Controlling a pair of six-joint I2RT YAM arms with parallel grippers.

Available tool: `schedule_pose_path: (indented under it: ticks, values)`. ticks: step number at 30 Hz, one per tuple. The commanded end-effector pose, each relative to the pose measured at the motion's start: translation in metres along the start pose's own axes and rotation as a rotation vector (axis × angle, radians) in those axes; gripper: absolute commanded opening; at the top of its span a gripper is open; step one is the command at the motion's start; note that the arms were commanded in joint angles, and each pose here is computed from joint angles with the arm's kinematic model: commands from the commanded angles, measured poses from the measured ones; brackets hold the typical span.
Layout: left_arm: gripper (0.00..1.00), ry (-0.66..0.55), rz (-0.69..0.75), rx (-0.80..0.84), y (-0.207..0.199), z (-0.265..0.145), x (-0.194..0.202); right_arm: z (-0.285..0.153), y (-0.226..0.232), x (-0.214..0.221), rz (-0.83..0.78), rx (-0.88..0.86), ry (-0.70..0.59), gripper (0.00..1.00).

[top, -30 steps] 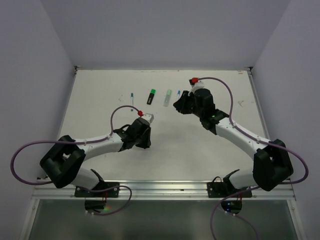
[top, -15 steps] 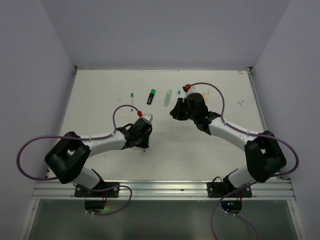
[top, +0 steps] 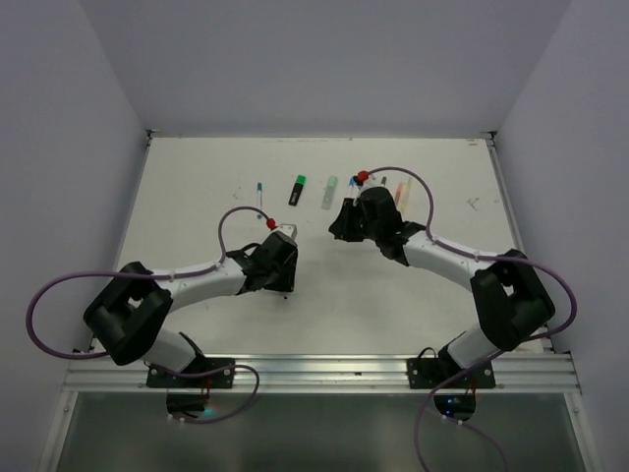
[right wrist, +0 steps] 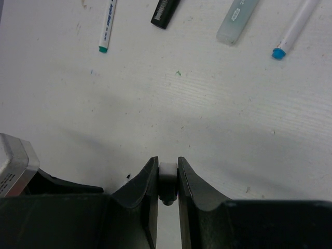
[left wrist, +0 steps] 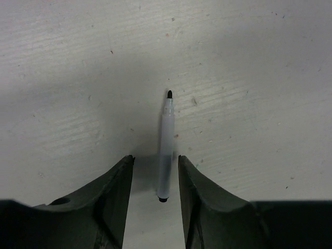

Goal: Open the pen caps

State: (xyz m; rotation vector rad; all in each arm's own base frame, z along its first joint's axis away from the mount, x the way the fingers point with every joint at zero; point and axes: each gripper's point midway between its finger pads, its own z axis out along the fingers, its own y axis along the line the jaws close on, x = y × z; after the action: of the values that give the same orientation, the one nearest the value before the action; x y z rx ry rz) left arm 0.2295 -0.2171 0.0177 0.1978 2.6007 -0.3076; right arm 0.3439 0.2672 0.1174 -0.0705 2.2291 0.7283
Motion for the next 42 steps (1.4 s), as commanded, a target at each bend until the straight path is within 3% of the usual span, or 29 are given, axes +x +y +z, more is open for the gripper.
schedule_pose_path:
  ticks: [1,8,13,20,28,42]
  values:
    - [0.46,-0.071,-0.029,-0.015,0.000,-0.019,-0.021,0.010,0.017,-0.002,0.007,-0.019,-0.004,0.00]
    - [0.75,-0.234,-0.048,-0.007,-0.004,-0.061,-0.071,0.042,0.037,0.027,0.046,0.023,0.081,0.00]
    - [1.00,-0.384,-0.084,-0.112,0.026,-0.106,-0.108,0.066,0.051,0.038,0.050,0.101,0.125,0.01]
    - [1.00,-0.516,-0.112,-0.273,0.087,-0.152,-0.135,0.092,0.055,0.070,0.044,0.212,0.182,0.04]
    - [1.00,-0.524,-0.081,-0.369,0.121,-0.164,-0.138,0.095,0.040,0.085,0.028,0.333,0.186,0.07]
    - [1.00,-0.496,-0.072,-0.456,0.144,-0.149,-0.121,0.097,0.023,0.113,0.053,0.381,0.238,0.33]
